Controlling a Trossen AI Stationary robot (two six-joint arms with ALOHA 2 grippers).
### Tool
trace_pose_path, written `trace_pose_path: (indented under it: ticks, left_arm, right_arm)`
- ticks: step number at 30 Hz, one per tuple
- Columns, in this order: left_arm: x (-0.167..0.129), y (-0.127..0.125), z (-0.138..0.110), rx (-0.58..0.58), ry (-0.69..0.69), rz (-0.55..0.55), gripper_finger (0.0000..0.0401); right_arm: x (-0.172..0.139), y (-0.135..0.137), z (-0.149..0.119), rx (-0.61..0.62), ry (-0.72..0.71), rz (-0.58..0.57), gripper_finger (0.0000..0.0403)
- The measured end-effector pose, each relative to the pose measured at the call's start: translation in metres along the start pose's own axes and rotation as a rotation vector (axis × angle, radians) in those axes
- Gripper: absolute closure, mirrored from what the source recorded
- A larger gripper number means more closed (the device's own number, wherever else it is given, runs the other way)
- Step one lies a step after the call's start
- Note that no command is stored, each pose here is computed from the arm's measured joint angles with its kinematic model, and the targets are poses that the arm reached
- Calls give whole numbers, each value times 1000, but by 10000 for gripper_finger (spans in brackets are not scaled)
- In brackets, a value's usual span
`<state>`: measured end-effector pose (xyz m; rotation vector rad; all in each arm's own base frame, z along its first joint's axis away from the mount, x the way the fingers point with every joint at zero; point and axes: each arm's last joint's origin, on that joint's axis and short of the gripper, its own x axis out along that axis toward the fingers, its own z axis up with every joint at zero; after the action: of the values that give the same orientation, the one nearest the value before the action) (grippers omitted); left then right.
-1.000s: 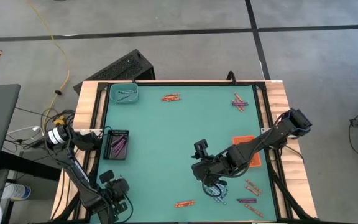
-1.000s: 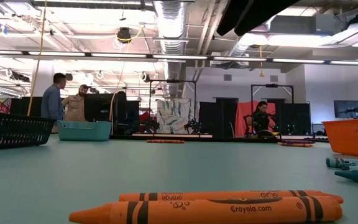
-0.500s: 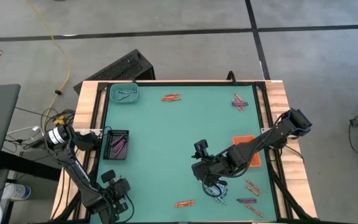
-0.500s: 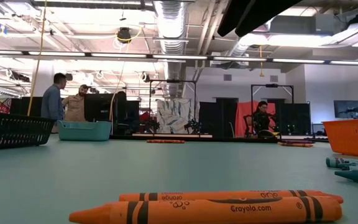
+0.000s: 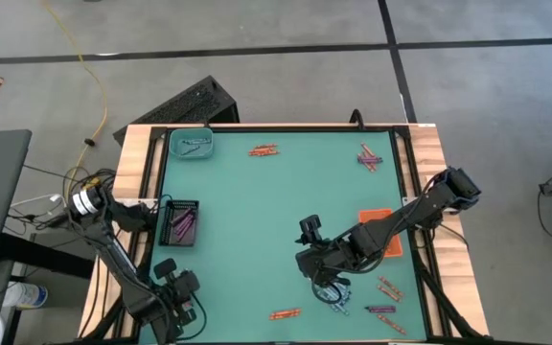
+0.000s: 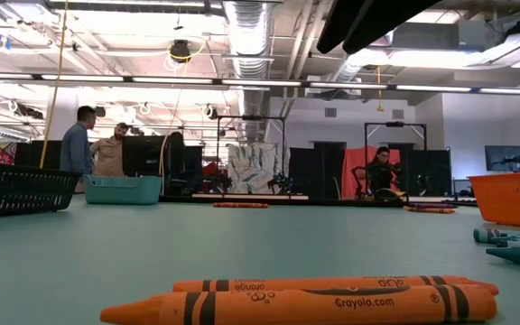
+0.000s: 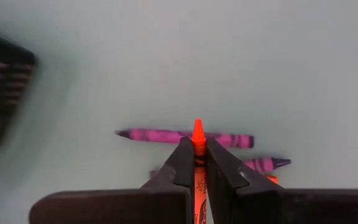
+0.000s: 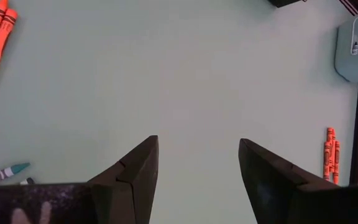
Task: Sort crayons
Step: Put the orange crayon into the orange bin
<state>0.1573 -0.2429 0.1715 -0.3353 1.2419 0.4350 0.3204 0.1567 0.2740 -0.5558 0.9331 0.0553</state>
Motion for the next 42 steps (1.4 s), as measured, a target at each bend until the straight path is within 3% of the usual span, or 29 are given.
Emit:
trace_pose_path:
  ticks: [5, 10, 15, 20, 23, 30, 42]
  left_arm:
    - [-29, 10, 13, 5, -166, -38, 401]
    - [-53, 15, 37, 96, -481, -67, 401]
    - [-57, 8, 67, 252, -719, 0, 401]
    - [-54, -4, 105, 355, -851, 27, 401]
    - [-51, -9, 125, 423, -925, -21, 401]
    - [-43, -5, 159, 507, -1069, -169, 401]
    - [-30, -4, 189, 628, -1262, -408, 401]
  right_arm:
    - [0, 0, 0, 31, -4, 0, 188]
    - [10, 11, 1, 84, -101, 9, 188]
    - [32, 30, -6, 144, -272, 105, 188]
    - [44, 36, -14, 206, -399, 98, 188]
    - [46, 37, -14, 236, -470, 96, 188]
    - [46, 39, -15, 244, -486, 96, 188]
    - [36, 38, -2, 242, -633, 17, 188]
